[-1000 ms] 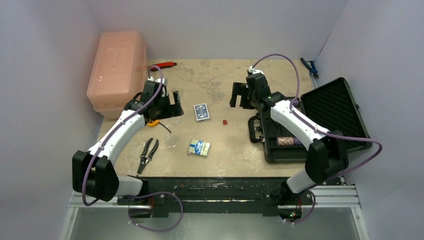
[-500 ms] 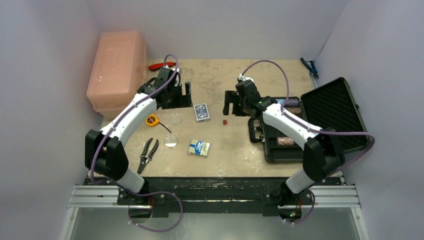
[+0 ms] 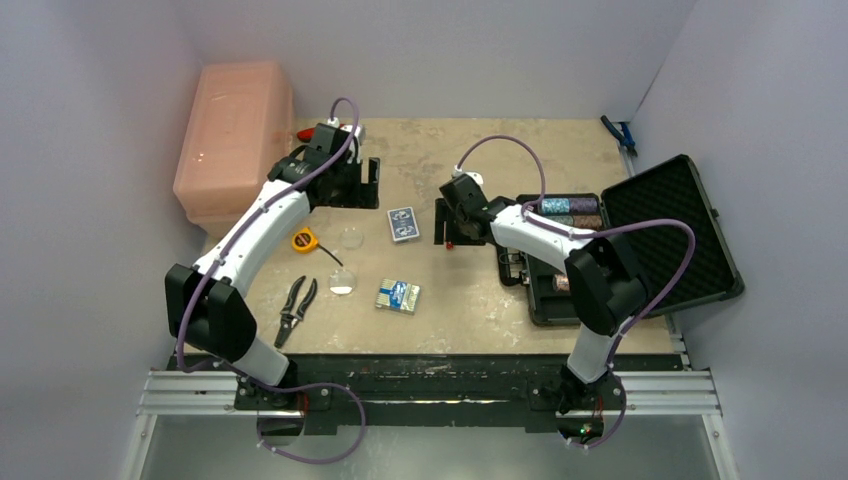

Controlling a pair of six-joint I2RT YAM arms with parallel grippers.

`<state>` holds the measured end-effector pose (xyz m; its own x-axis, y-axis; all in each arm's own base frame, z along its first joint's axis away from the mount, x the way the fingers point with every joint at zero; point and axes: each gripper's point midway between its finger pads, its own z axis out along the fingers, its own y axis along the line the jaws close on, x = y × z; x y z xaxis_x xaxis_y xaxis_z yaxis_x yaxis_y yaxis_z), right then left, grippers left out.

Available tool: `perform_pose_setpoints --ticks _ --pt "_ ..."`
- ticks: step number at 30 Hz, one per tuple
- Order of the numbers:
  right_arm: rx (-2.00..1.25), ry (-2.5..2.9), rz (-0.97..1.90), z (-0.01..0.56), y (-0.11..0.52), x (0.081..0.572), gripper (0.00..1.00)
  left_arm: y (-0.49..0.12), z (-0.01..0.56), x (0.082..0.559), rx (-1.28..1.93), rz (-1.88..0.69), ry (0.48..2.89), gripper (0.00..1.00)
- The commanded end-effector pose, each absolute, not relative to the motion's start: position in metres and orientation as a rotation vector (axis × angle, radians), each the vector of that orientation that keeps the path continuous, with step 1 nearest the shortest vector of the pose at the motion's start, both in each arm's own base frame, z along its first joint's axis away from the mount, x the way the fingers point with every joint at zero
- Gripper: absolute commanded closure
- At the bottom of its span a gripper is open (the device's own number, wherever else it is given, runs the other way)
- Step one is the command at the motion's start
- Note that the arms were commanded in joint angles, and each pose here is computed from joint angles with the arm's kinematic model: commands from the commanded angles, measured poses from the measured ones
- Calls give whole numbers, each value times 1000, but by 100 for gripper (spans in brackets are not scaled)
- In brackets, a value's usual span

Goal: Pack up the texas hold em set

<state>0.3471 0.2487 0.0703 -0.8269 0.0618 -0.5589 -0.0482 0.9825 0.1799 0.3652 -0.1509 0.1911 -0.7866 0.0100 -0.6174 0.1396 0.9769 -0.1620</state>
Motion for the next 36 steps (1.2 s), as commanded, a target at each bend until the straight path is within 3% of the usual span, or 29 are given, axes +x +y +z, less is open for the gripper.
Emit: perform_pose_setpoints --ticks 1,12,17,24,27,36 --pt "73 2474 241 87 256 365 33 -140 219 365 112 -228 2368 18" --pt "80 2504 197 68 260 371 41 -130 227 362 105 -178 2339 20" --pt "73 2514 187 61 263 373 52 -128 229 362 103 -166 2326 20" --pt "70 2528 156 50 265 375 56 -128 229 361 107 -168 2324 21" --pt "71 2533 140 47 264 375 62 -129 229 361 109 -168 2325 21" --pt "76 2549 117 38 264 374 64 -129 229 361 110 -169 2324 22"
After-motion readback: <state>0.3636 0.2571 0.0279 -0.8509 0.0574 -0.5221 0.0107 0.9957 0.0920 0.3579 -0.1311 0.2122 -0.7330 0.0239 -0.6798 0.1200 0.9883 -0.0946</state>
